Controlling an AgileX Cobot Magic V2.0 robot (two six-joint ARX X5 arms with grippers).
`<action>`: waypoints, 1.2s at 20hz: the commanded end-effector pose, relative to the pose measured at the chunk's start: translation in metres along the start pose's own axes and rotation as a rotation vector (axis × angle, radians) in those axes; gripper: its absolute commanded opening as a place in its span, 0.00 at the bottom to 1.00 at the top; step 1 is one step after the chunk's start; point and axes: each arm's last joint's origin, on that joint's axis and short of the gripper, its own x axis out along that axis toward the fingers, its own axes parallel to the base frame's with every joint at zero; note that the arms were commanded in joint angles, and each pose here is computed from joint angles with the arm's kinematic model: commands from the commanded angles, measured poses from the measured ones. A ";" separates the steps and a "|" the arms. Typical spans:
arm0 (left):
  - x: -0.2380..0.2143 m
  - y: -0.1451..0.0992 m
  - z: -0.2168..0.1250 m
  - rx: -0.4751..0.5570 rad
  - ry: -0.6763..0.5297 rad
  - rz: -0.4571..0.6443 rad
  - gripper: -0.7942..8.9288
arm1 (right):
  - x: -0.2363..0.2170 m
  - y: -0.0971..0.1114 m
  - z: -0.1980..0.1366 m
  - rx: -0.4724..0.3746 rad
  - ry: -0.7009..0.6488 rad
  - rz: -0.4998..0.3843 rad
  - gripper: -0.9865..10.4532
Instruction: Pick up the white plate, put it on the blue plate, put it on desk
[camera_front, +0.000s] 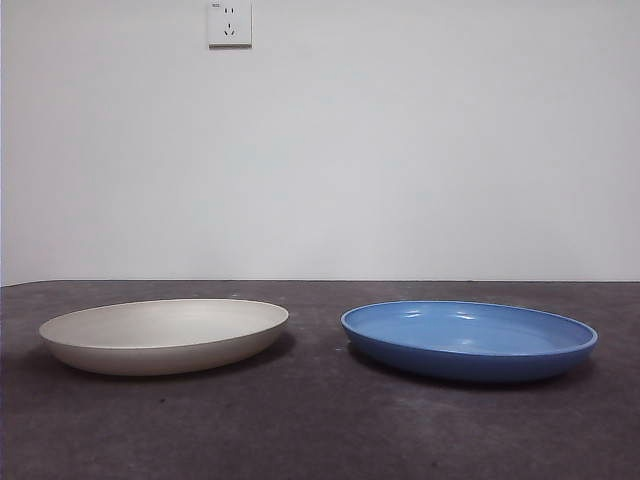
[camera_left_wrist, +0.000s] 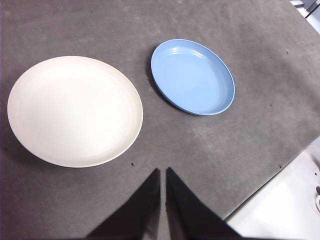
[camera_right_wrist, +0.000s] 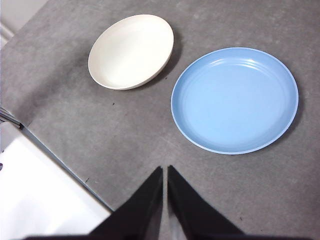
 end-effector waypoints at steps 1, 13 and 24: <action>-0.003 -0.002 0.005 0.028 -0.020 -0.005 0.20 | -0.003 0.002 0.004 -0.029 -0.019 0.003 0.10; -0.001 -0.001 0.006 0.018 -0.015 -0.005 0.59 | -0.003 0.002 0.006 0.009 -0.030 -0.005 0.51; 0.023 0.020 0.024 -0.082 -0.009 0.159 0.59 | -0.003 0.002 0.006 0.013 -0.030 -0.005 0.51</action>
